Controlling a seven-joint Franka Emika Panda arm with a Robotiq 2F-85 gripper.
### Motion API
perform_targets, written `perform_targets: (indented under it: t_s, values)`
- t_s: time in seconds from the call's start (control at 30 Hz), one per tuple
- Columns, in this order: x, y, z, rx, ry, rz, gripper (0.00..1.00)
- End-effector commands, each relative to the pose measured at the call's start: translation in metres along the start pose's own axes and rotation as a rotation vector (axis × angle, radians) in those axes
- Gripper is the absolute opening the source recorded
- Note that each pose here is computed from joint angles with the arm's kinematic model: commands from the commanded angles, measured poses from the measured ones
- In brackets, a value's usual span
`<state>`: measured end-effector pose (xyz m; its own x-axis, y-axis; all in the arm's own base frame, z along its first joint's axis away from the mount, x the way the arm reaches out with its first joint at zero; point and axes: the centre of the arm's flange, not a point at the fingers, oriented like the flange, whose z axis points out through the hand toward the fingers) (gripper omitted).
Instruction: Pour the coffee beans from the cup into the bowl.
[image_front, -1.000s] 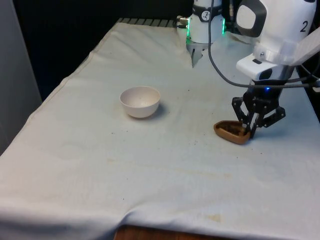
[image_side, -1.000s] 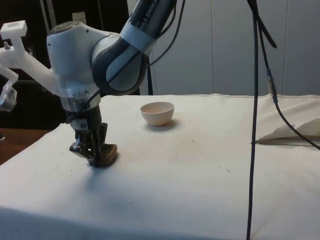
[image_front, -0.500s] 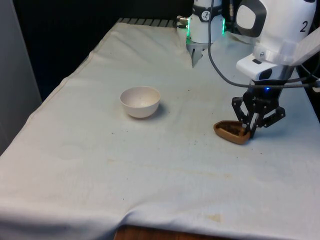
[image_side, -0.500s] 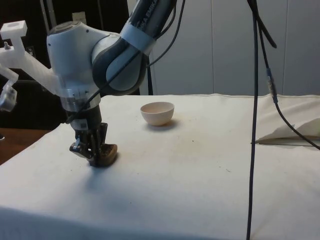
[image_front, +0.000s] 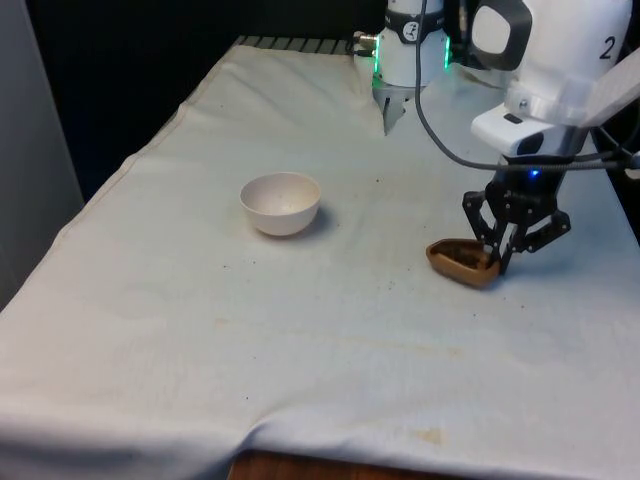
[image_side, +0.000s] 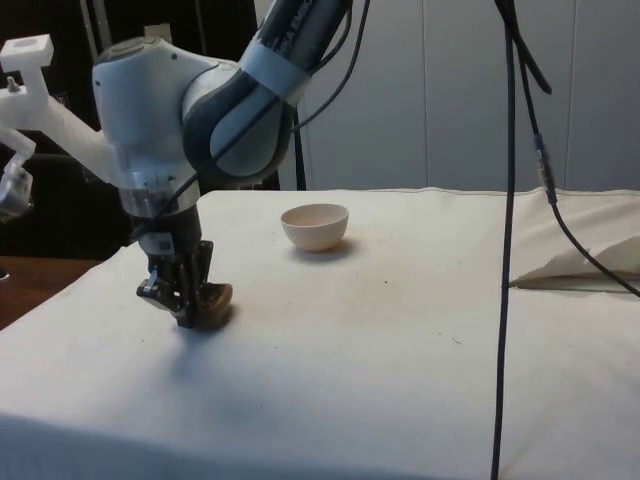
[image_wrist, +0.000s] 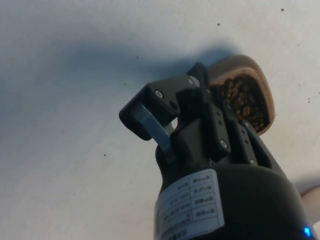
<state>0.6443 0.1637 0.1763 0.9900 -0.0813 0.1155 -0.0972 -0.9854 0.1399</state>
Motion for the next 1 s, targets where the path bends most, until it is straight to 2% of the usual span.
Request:
perform_targets:
  t_s: [0.0, 0.27, 0.3, 0.53, 0.57, 0.63, 0.8, 0.83, 0.97]
  values:
    - [-0.001, 0.001, -0.004, 0.002, 0.000, 0.000, 0.00]
    - [0.003, 0.006, -0.020, 0.001, 0.012, 0.008, 0.00]
    - [0.004, 0.005, -0.017, -0.006, 0.012, 0.007, 0.00]
    - [0.008, 0.014, -0.031, 0.004, 0.026, 0.016, 0.00]
    - [0.008, 0.012, -0.027, -0.005, 0.025, 0.015, 0.00]
    - [0.009, 0.016, -0.034, 0.005, 0.030, 0.017, 0.00]
    - [0.013, 0.019, -0.037, -0.004, 0.038, 0.021, 0.00]
    - [0.012, 0.021, -0.041, 0.004, 0.037, 0.020, 0.00]
    - [0.015, 0.026, -0.049, 0.000, 0.044, 0.022, 0.00]
